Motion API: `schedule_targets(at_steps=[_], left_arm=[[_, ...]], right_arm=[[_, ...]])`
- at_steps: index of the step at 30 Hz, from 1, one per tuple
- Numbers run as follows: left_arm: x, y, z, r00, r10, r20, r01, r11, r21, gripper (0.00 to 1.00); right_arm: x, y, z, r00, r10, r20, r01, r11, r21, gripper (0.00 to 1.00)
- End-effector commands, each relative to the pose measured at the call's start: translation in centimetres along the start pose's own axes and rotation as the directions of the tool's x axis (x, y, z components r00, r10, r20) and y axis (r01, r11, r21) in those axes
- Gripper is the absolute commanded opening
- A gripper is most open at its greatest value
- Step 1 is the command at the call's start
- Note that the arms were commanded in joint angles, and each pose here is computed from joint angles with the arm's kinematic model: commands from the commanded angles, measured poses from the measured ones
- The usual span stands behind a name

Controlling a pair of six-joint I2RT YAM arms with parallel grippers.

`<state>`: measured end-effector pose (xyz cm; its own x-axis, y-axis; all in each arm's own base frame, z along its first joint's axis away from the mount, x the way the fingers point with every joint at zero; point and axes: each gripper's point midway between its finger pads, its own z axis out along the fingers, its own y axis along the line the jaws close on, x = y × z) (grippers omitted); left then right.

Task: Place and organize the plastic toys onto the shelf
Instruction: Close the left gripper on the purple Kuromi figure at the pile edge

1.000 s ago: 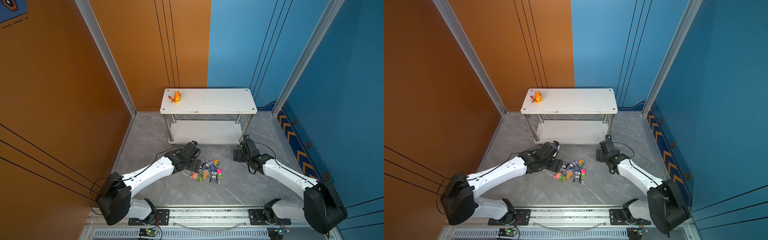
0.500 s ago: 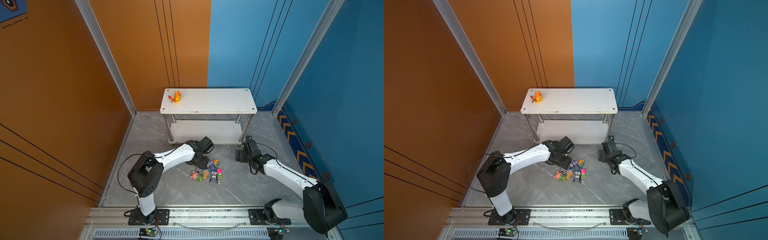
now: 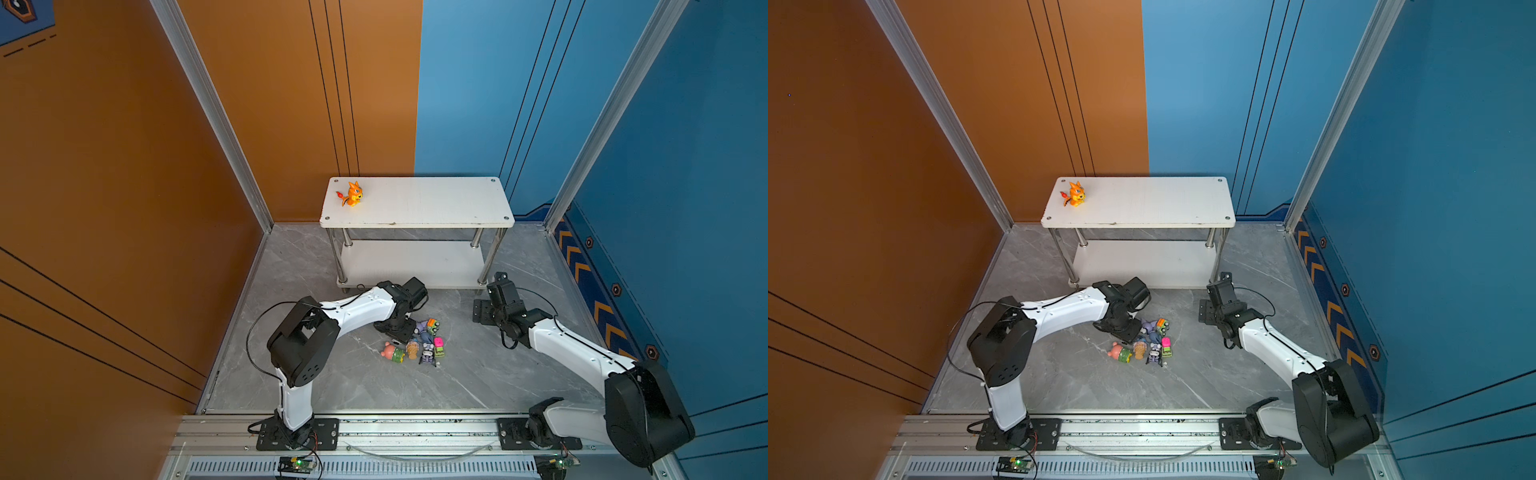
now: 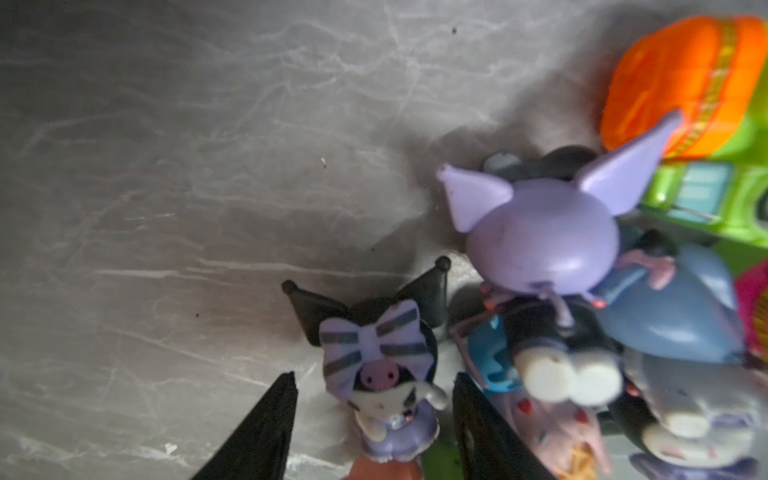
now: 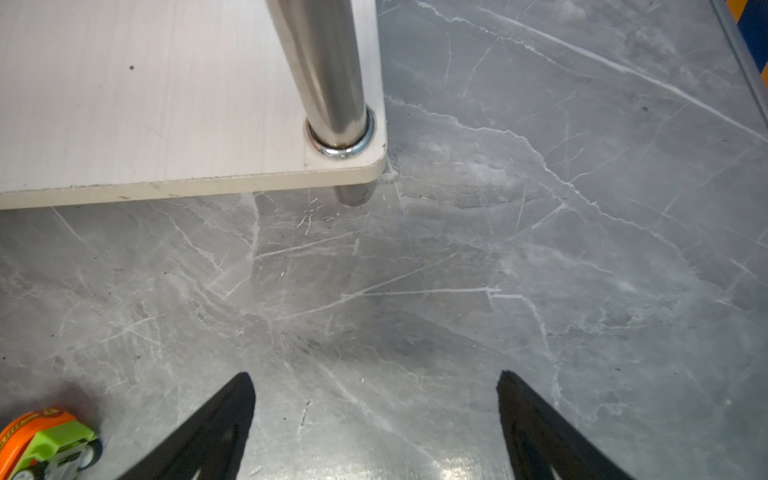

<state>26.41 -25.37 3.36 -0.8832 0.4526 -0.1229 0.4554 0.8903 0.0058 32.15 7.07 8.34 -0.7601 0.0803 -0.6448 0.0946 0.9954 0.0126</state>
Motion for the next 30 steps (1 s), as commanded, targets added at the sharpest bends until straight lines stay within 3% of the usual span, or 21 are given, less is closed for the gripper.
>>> schedule_targets(at_steps=[1,16,22,30], left_arm=[[-0.2,0.1,0.2,1.000,0.008,-0.026,-0.008,1.000,0.005,0.60],[-1.5,0.0,0.6,1.000,0.024,-0.015,-0.024,1.000,0.020,0.55],[-1.2,-0.1,1.1,0.999,0.028,-0.034,-0.027,0.999,0.026,0.42],[-1.5,0.1,0.4,1.000,0.030,-0.011,-0.029,0.999,0.018,0.33]], right_arm=[[0.7,-0.1,0.5,1.000,0.020,-0.012,-0.020,1.000,-0.003,0.93],[1.1,-0.1,0.8,1.000,0.025,-0.017,-0.025,1.000,-0.006,0.93],[1.1,-0.1,0.8,0.999,0.028,-0.016,-0.028,1.000,-0.007,0.93],[1.3,-0.1,1.0,0.999,0.028,-0.022,-0.028,1.000,-0.006,0.93]])
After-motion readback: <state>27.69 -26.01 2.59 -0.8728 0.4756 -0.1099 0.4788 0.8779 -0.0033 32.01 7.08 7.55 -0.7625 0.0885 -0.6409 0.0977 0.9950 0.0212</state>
